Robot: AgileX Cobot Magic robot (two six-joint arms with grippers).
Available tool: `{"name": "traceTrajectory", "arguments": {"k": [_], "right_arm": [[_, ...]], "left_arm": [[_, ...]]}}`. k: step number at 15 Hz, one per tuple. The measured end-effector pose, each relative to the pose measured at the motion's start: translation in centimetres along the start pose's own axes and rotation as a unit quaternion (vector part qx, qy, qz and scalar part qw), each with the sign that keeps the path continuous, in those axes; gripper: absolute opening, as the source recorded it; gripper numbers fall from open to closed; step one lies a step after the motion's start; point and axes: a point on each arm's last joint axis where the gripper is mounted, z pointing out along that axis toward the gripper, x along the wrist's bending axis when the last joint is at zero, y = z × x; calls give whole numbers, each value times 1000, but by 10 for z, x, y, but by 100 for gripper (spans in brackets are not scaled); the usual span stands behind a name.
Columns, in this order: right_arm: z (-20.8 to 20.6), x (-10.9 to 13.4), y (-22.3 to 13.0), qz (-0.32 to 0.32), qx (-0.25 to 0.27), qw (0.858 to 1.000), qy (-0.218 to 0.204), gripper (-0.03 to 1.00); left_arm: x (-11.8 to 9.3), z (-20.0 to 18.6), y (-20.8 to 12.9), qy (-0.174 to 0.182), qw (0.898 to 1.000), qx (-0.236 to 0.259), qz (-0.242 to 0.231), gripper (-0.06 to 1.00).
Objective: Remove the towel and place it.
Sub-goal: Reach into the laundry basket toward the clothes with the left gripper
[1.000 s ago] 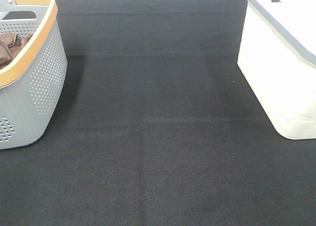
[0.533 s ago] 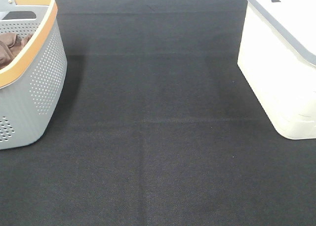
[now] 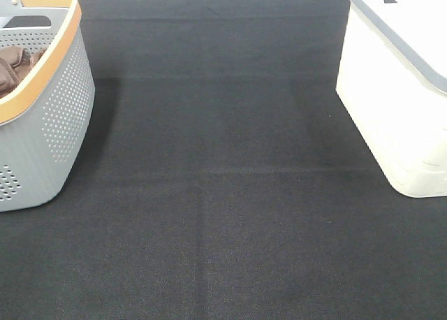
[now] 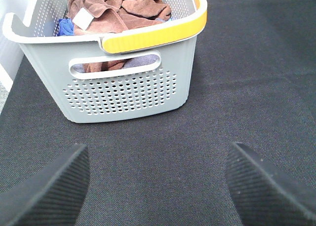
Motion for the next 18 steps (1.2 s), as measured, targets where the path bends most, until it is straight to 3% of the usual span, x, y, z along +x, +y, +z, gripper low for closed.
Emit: {"name": "traceTrajectory", "arguments": {"k": [18], "right_arm": [[0,0,0,0,0,1000,0,72]], "left_arm": [[0,0,0,0,1000,0,0,73]]}}
